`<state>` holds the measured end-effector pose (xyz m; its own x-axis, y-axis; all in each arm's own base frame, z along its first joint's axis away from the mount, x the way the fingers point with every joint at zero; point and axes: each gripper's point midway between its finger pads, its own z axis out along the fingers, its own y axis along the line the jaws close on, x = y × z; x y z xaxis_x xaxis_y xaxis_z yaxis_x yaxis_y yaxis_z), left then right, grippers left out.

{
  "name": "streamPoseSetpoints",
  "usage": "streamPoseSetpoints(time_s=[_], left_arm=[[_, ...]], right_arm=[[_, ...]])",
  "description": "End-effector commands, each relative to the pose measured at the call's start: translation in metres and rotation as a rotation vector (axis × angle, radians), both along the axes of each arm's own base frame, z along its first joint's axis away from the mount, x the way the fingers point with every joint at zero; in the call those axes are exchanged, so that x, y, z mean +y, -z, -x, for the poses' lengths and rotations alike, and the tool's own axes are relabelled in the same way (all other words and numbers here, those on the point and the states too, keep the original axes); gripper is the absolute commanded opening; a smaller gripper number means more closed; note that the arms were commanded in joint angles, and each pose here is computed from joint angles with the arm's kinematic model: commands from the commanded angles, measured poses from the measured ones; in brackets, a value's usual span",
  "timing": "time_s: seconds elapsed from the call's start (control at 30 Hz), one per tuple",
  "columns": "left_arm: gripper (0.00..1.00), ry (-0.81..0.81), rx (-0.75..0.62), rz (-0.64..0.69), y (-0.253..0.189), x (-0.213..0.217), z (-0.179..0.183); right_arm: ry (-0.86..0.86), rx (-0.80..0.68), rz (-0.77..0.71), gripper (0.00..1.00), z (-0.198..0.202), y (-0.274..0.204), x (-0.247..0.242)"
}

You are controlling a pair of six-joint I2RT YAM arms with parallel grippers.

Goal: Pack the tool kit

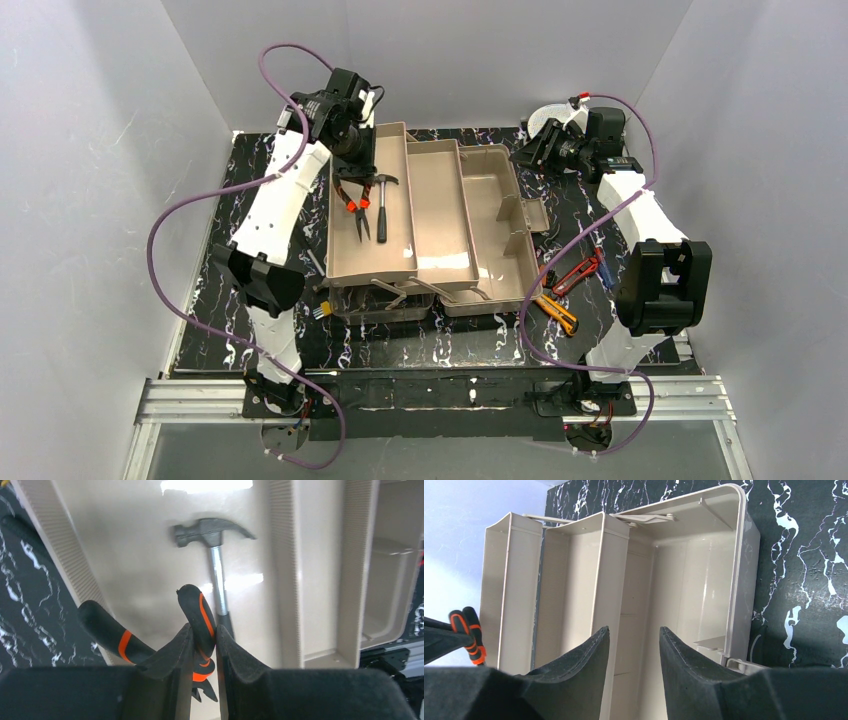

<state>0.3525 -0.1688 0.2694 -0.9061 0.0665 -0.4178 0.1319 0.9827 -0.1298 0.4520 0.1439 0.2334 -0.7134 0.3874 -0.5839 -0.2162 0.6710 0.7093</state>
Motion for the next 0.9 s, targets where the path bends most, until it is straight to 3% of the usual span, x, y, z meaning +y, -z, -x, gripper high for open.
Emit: streamPoseSetpoints(time_s=[0.0,0.23,0.33,0.47,0.67,0.87], left_arm=[[0.00,0.058,-0.229,0.160,-0.072,-0.019,0.010],[0.00,0.146,-0.377,0.364,-0.121,-0.053,0.022],[0.00,0.188,-0.447,0.490,-0.145,-0.072,0.027],[0.00,0.227,-0.509,0.606,-0.170,-0.091,0.035],[0.00,0.243,-0.524,0.620,-0.172,-0.102,0.037],[0.00,0.255,-0.541,0.626,-0.173,-0.101,0.047]], right_arm=[[-0.004,-0.051,0.002,0.49,-0.005,-0.016,-0.002],[-0.122,-0.123,-0.056,0.51,0.010,-0.040,0.013],[-0.281,-0.273,-0.109,0.60,0.035,-0.074,0.038],[-0.464,-0.459,-0.062,0.73,0.084,-0.113,0.078],[-0.621,-0.619,0.003,0.80,0.148,-0.153,0.122],[-0.565,-0.692,0.071,0.83,0.170,-0.172,0.144]])
